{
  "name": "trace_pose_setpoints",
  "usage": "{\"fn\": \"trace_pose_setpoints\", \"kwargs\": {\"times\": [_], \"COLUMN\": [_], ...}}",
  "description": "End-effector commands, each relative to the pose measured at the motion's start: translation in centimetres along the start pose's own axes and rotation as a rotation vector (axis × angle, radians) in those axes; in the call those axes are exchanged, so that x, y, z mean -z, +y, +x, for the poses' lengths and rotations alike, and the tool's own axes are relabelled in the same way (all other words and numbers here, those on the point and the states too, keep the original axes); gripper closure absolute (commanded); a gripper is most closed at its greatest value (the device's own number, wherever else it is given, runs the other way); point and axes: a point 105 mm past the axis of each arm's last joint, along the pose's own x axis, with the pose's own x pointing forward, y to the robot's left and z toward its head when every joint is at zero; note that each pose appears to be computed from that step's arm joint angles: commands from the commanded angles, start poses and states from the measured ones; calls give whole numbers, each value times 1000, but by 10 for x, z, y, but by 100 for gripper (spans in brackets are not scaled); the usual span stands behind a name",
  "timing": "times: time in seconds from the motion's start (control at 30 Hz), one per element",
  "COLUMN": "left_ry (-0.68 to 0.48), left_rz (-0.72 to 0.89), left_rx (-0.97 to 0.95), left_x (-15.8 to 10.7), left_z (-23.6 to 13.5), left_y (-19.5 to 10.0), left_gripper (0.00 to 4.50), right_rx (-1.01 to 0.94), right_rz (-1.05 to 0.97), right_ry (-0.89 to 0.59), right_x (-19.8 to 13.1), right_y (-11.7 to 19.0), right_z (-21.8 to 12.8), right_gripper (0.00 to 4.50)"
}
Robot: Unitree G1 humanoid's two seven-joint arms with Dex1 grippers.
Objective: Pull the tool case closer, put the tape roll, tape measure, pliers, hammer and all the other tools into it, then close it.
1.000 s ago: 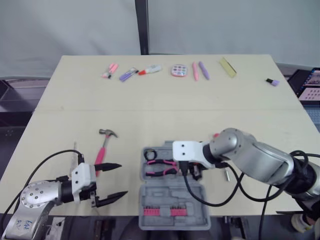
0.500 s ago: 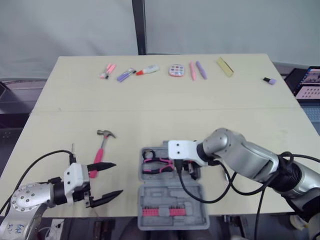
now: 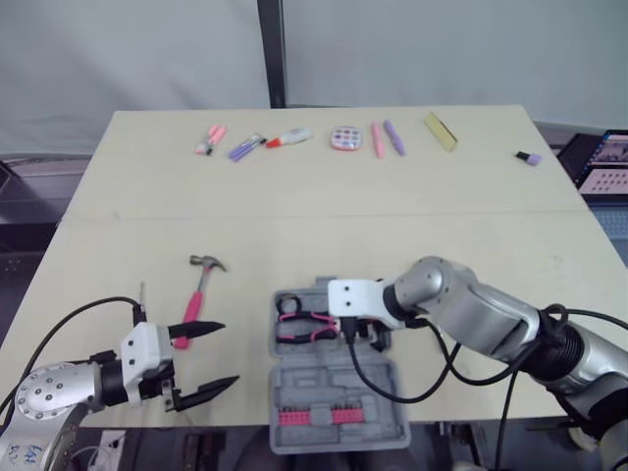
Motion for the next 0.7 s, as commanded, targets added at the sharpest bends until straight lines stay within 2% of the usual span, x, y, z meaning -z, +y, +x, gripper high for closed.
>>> {"fn": "trace_pose_setpoints", "kwargs": {"times": [0.03, 0.7], "left_ry": [-16, -42], "left_rz": [38, -6], "left_rx": [0, -54], "left_x": [-10, -8], "left_z": [-2, -1], "left_y": [1, 7], "left_gripper": [0, 0], "right_rx": [-6, 39], "right_rz": [-32, -45], "right_ry": [-28, -46], "right_x": [-7, -9], "right_y": [2, -2], "right_z": [-3, -19], "right_gripper": [354, 354]}}
